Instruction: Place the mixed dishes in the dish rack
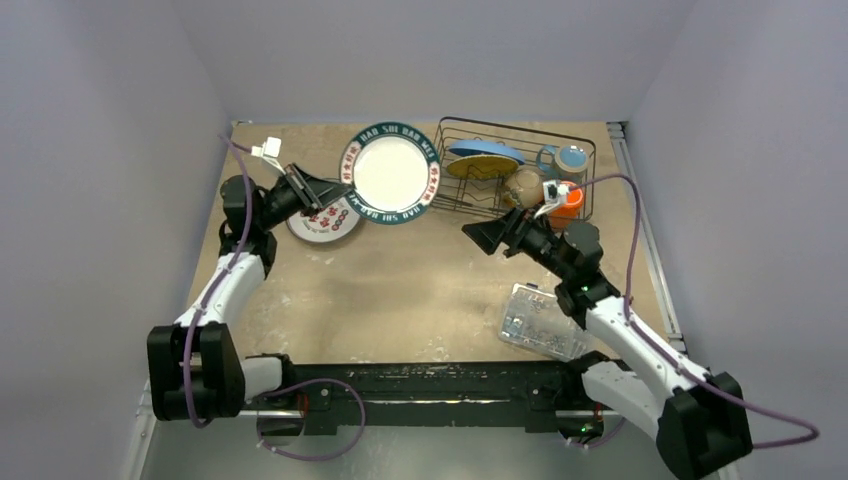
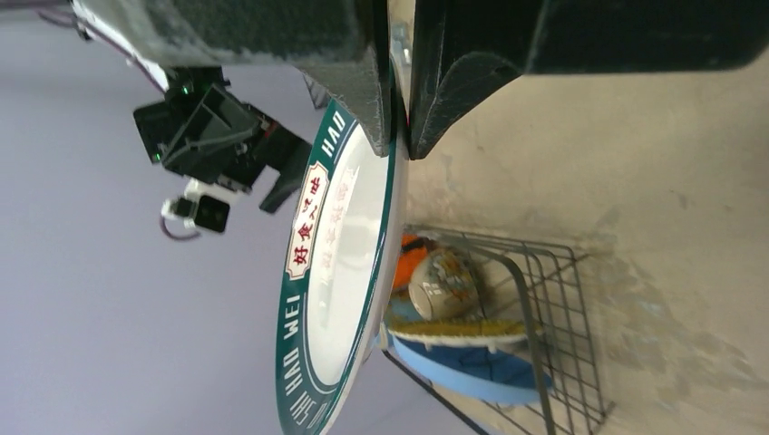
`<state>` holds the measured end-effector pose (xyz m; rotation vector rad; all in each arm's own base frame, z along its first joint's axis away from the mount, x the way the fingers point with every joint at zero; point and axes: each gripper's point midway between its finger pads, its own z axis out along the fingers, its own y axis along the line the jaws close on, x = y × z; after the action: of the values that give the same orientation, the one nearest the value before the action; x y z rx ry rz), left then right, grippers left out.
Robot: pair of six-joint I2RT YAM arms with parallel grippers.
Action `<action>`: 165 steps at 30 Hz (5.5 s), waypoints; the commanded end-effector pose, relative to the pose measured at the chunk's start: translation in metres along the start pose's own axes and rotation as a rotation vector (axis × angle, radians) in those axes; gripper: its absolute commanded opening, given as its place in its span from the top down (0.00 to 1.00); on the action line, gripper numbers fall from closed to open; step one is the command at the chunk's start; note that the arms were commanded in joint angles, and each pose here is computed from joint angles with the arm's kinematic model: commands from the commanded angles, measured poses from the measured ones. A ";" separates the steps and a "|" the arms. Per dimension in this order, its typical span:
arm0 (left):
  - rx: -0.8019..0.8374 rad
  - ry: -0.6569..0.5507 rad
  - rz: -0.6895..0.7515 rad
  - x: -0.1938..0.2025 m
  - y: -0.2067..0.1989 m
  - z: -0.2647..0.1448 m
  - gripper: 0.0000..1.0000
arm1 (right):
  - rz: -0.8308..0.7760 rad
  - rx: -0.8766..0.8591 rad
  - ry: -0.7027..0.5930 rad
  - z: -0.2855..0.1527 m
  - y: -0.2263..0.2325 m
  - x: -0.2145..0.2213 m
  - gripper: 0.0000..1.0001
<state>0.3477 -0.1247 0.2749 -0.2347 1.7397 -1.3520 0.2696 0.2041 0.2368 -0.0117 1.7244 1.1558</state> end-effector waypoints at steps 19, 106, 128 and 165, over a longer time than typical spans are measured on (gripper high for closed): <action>0.075 0.434 0.053 0.104 -0.031 0.021 0.92 | 0.270 -0.121 0.161 0.064 0.041 0.010 1.00; -0.138 0.132 0.641 0.006 -0.090 0.002 0.14 | -1.710 0.619 0.726 0.137 -0.099 -0.105 0.67; -0.146 0.151 0.608 0.007 -0.083 0.007 0.14 | -1.231 0.829 0.183 0.088 -0.054 -0.159 0.01; -1.093 -0.208 -0.650 0.036 0.223 -0.058 0.00 | -0.107 0.279 -0.049 -0.015 -0.008 0.001 0.01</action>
<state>0.3504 -0.0269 0.0726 -1.4490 2.2507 -0.5187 0.2564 0.1911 0.2099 0.0473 1.8617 0.8072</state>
